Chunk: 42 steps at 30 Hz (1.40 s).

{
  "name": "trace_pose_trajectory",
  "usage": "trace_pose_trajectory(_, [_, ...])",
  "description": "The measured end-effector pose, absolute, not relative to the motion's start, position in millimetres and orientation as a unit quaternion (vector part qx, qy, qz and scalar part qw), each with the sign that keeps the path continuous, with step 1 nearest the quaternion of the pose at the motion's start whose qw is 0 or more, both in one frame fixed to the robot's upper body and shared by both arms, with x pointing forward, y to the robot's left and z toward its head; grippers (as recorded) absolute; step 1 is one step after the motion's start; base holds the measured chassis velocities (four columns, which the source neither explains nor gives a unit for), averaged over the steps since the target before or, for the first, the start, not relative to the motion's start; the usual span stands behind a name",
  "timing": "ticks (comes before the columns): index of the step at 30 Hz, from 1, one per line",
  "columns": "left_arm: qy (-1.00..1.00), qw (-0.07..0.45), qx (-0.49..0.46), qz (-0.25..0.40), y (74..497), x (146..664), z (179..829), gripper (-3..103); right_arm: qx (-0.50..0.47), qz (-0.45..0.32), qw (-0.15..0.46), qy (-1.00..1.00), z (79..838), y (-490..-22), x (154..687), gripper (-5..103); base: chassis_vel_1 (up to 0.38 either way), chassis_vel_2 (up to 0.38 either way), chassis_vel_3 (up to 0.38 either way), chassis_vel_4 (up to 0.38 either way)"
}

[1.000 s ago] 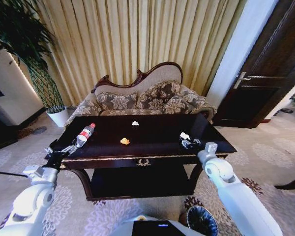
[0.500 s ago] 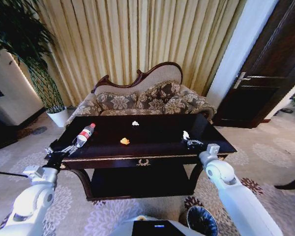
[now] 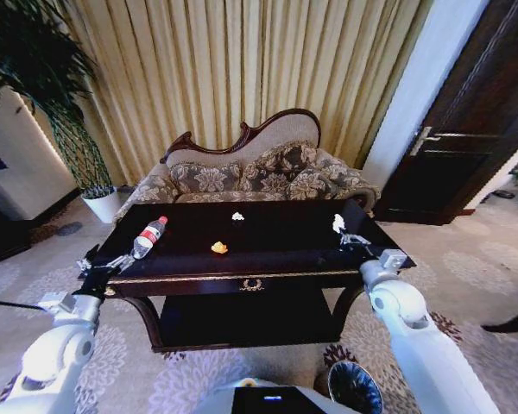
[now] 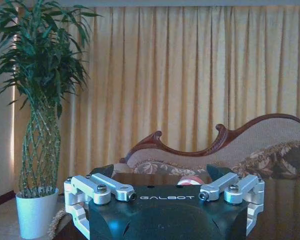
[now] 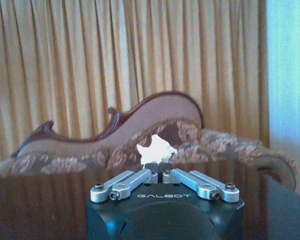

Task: Move to the front of the table and place the trash on the table into the trash bin.

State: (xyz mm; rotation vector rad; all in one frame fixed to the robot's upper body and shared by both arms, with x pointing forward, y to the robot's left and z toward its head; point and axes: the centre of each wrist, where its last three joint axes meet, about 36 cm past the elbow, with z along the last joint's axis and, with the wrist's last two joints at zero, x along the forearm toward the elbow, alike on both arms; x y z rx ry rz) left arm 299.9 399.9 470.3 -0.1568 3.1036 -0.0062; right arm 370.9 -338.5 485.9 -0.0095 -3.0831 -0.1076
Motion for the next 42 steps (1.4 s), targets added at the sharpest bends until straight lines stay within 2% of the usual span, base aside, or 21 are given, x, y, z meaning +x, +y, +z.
trace_pose_trajectory(6, [0.998,0.019,-0.054,-0.004,404,299,472,100,-0.019,-0.027,0.012,-0.999,487,-337,360,0,0.000,0.000,0.000,0.000])
trace_pose_trajectory(22, [0.998,0.021,-0.051,-0.005,404,302,473,100,-0.017,-0.025,0.018,-0.999,484,-335,357,0,0.048,-0.043,-0.042,0.041])
trace_pose_trajectory(42, [0.999,0.018,-0.049,-0.006,402,301,471,100,-0.037,-0.024,0.045,-0.998,453,-330,355,0,0.258,-0.249,-0.251,0.252])
